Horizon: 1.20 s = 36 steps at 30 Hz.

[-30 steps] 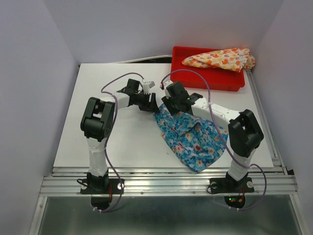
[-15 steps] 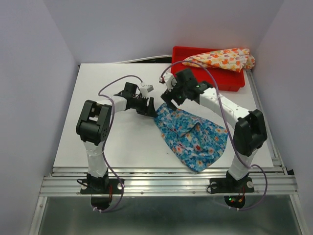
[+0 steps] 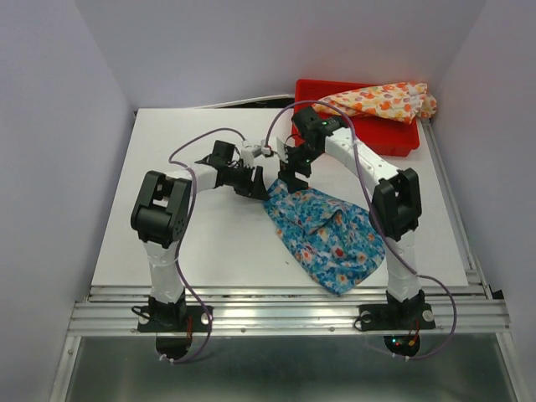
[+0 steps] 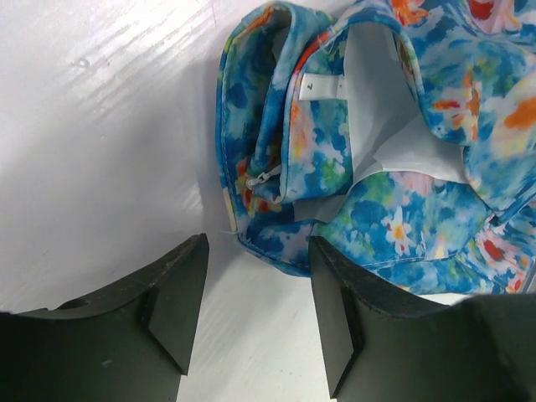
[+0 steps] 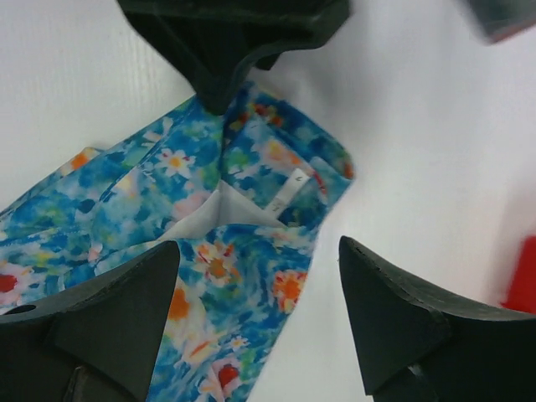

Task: Fold and stack the skirts
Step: Flatten the skirt out

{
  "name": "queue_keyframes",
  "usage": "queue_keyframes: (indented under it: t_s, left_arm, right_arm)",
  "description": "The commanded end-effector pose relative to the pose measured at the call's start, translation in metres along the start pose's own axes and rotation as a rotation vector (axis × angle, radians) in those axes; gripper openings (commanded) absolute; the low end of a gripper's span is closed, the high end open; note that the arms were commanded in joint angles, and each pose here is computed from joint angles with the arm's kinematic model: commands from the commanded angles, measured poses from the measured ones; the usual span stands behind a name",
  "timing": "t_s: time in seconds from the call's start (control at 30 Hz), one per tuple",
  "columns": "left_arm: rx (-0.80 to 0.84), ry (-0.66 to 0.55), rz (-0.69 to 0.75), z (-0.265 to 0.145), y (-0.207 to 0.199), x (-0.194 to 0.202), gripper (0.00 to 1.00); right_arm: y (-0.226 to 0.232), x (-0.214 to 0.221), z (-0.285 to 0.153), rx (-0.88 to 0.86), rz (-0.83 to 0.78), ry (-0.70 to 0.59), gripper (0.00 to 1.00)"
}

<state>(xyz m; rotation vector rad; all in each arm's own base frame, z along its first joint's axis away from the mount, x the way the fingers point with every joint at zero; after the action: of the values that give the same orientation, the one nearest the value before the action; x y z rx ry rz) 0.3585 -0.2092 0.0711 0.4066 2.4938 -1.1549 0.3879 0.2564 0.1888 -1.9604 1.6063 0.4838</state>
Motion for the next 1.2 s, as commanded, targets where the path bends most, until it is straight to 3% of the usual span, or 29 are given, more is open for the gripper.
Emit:
queue_keyframes:
  t_s: [0.0, 0.23, 0.37, 0.57, 0.73, 0.83, 0.9, 1.07, 1.17]
  left_arm:
    - [0.040, -0.027, 0.029, 0.001, -0.012, -0.018, 0.62]
    - [0.047, -0.031, 0.029, 0.004, -0.012, -0.021, 0.62]
    - [0.046, -0.036, 0.033, 0.004, -0.012, -0.023, 0.62]
    - [0.048, -0.045, 0.041, 0.004, -0.014, -0.027, 0.61]
    - [0.048, -0.047, 0.012, 0.004, -0.015, -0.028, 0.61]
    - [0.045, -0.049, 0.015, 0.004, -0.015, -0.028, 0.62]
    - [0.042, -0.051, 0.016, 0.003, -0.015, -0.028, 0.62]
    - [0.028, -0.075, 0.041, -0.007, -0.020, -0.033, 0.63]
    - [0.005, -0.119, 0.062, -0.024, -0.022, -0.041, 0.70]
  right_arm:
    - [0.023, 0.001, 0.004, -0.157, -0.048, -0.037, 0.82]
    - [0.026, 0.019, 0.025, -0.217, -0.040, -0.004, 0.82]
    - [0.029, 0.031, 0.037, -0.246, -0.031, 0.029, 0.67]
    - [0.026, 0.043, 0.047, -0.232, -0.023, 0.067, 0.61]
    - [0.022, 0.043, 0.049, -0.217, -0.030, 0.071, 0.38]
    - [0.019, 0.041, 0.040, -0.208, -0.027, 0.071, 0.07]
    - [0.016, 0.033, 0.031, -0.192, -0.030, 0.057, 0.01]
    - [0.001, 0.023, -0.008, -0.079, 0.005, 0.026, 0.01]
    - [-0.015, 0.009, -0.046, 0.040, 0.041, -0.010, 0.01]
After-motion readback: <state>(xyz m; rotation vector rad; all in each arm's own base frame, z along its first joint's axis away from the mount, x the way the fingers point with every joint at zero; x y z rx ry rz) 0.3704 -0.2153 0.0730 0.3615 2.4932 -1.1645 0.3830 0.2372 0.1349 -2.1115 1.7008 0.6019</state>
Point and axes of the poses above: each gripper's point midway between its finger pads, its own z axis out along the fingers, its own y axis along the line the jaws close on, x = y × z, the point moved 5 cm from there along -z, back along the fingers, and after that the axes turned 12 degrees about -z, right-handed, at the moved point
